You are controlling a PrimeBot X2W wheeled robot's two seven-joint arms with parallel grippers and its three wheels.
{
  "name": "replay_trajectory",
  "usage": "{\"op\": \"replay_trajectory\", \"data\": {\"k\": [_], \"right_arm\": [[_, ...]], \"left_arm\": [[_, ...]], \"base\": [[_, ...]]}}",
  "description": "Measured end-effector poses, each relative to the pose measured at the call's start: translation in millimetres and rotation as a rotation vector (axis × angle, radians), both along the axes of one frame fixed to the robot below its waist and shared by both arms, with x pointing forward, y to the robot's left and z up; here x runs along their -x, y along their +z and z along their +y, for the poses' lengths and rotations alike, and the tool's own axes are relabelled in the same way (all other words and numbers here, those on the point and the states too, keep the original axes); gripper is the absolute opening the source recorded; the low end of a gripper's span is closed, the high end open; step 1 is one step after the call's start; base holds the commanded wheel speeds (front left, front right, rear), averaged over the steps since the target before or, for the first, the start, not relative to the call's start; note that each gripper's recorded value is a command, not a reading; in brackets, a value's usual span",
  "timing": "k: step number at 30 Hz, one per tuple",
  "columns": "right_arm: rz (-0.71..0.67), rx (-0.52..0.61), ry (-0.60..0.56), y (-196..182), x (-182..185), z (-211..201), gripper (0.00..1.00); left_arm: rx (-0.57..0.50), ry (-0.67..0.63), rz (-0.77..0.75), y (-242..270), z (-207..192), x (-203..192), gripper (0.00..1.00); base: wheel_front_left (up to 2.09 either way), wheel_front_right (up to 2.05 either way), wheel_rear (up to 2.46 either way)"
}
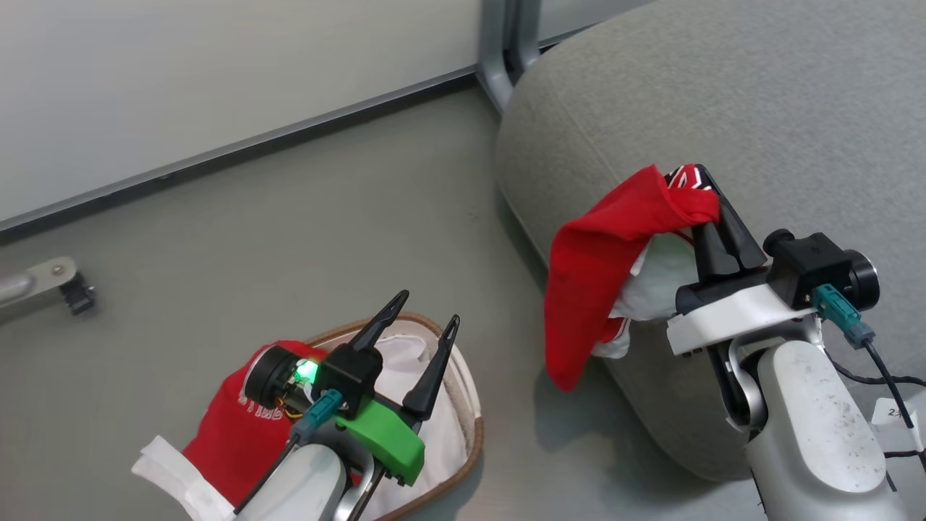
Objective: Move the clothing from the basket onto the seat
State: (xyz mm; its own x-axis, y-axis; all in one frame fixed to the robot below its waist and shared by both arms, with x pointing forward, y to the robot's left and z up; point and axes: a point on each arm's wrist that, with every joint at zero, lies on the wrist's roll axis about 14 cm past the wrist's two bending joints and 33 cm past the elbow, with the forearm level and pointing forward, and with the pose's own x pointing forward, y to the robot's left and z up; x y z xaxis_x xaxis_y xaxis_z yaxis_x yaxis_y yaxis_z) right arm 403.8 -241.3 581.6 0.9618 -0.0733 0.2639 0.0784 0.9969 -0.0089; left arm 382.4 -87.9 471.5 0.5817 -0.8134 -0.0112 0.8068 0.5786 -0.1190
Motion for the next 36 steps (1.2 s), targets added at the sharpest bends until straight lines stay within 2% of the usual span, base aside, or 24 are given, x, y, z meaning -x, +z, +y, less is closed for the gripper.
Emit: {"op": "replay_trajectory", "data": {"k": [12,17,20,24,31,36], "right_arm": [[0.061,0.012,-0.211,-13.8,45.1,-66.4,0.0],[0.105,0.017,-0.231,-27.3,45.9,-71.6,0.0],[0.105,0.042,-0.205,-25.2,31.6,-66.1,0.0],[0.064,0.121,-0.166,-3.2,-0.9,-60.7,0.0],[-0.089,0.301,-0.139,78.8,-66.7,-73.0,0.0],[-0.152,0.445,-0.171,136.6,-107.3,-92.2,0.0]], "left_arm": [[0.01,-0.231,0.045,-19.3,-66.0,26.0,1.0],[0.015,-0.26,0.058,-24.2,-72.2,30.4,1.0],[0.018,-0.253,0.057,-24.3,-69.1,29.0,1.0],[0.022,-0.232,0.049,-23.2,-62.0,24.6,1.0],[0.013,-0.187,0.033,-24.7,-46.6,10.4,1.0],[0.019,-0.144,0.024,-24.2,-35.6,-6.3,1.0]], "base": [[0.0,0.0,0.0],[0.0,0.0,0.0],[0.0,0.0,0.0],[0.0,0.0,0.0],[0.0,0.0,0.0],[0.0,0.0,0.0]]}}
